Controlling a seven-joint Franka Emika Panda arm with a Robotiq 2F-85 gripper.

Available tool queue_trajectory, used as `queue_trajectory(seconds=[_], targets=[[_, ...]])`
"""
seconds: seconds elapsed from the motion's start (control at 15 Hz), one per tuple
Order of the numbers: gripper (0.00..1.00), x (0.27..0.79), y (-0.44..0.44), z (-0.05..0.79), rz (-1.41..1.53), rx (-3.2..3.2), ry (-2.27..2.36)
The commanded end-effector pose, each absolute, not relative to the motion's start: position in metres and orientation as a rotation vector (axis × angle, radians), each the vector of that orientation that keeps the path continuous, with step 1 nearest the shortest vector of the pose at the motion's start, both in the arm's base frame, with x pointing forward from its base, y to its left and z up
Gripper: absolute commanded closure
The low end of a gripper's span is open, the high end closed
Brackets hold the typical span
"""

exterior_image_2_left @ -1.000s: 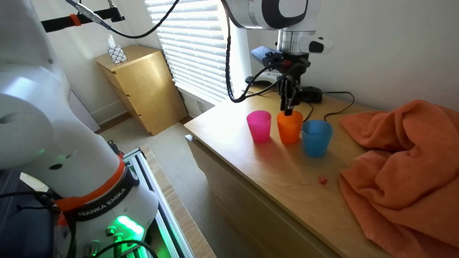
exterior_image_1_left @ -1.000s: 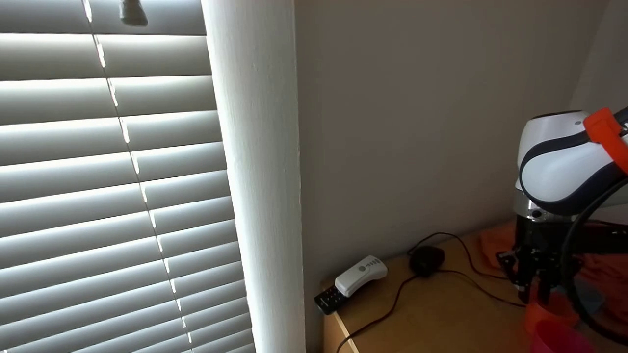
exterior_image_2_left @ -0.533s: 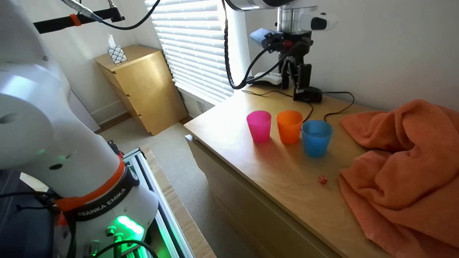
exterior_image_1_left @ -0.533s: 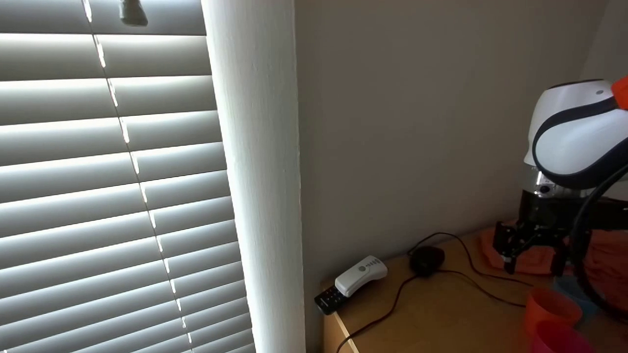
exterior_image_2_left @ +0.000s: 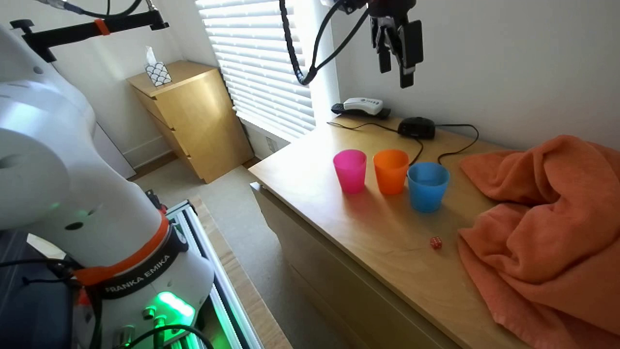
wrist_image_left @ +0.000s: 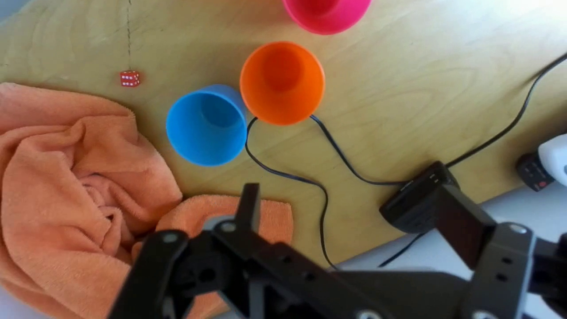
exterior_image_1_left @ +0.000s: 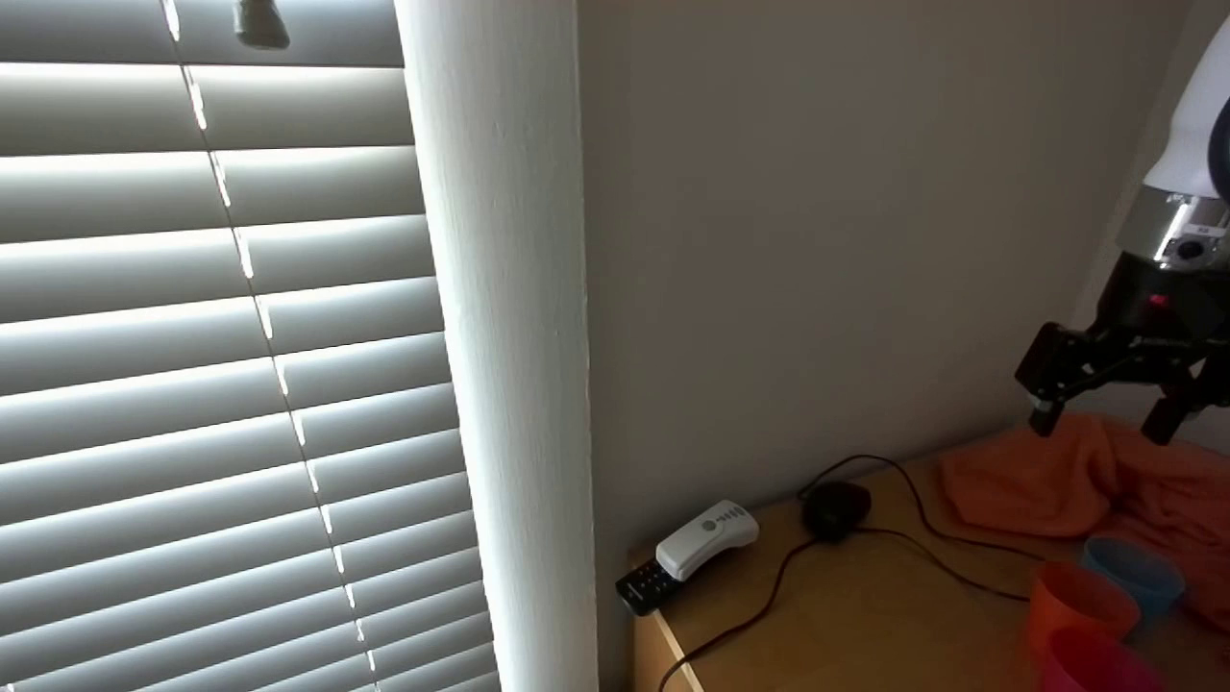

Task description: Put the pink and orange cups on the table

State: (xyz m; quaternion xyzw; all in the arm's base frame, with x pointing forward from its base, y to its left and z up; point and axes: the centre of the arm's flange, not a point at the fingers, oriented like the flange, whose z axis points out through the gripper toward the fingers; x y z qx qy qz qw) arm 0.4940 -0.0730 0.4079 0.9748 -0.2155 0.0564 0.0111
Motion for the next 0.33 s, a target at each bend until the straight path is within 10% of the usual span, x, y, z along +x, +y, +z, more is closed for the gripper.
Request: queue_trajectory(seconds=[0.0, 0.27], targets=[[0.0, 0.461, -0.081, 0.431, 0.272, 3.03, -0.664], [0.0, 0.474, -0.082, 0.44, 0.276, 3.037, -0.71]])
